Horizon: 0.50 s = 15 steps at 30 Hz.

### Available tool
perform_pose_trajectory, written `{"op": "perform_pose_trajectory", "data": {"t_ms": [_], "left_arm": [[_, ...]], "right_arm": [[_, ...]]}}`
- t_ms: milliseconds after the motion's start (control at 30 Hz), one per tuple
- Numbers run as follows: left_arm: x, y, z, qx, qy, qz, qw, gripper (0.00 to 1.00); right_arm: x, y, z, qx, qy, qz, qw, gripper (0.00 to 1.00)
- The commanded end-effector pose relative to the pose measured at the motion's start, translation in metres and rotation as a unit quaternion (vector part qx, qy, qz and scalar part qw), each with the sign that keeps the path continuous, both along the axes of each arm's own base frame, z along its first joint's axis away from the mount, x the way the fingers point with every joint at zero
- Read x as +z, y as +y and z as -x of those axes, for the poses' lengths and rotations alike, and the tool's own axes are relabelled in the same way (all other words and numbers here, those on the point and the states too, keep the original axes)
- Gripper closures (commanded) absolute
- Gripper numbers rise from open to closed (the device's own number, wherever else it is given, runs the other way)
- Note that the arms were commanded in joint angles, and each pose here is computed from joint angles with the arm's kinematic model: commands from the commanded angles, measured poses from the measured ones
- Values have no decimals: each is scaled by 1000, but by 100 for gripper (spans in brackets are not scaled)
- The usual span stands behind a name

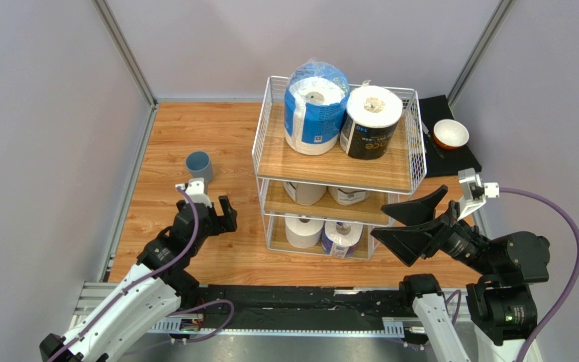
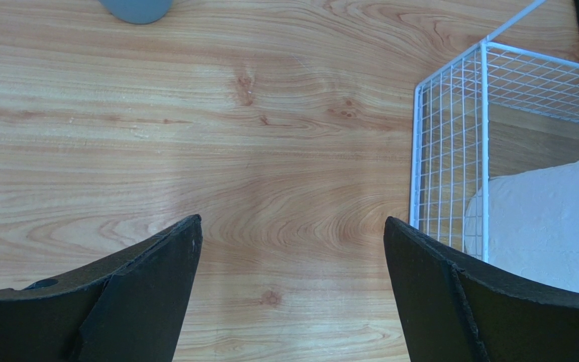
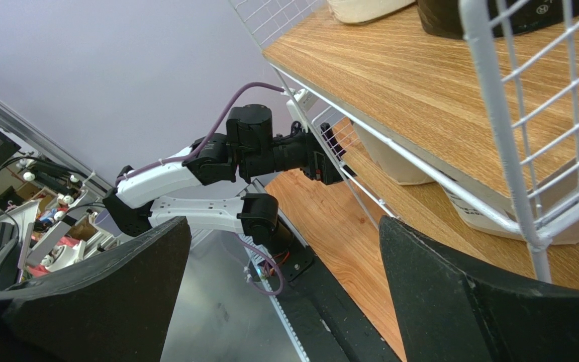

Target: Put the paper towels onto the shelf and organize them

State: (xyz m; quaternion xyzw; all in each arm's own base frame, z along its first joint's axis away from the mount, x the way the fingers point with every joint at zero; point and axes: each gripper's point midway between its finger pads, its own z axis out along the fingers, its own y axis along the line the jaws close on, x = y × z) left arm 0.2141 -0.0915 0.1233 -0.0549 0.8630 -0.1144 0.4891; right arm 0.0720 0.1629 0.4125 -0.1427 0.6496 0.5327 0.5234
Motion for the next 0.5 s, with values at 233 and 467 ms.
{"op": "perform_pose_trajectory", "data": {"t_ms": [233,467], "left_arm": [[2,-7,-3,-2,-6,22,1000,2],[-1,-7,-2,1,-2,24,1000,2]], "right_arm": [[17,4,16,41,-12,23,999,1],[-16,9,25,99,34,88,991,1]]}}
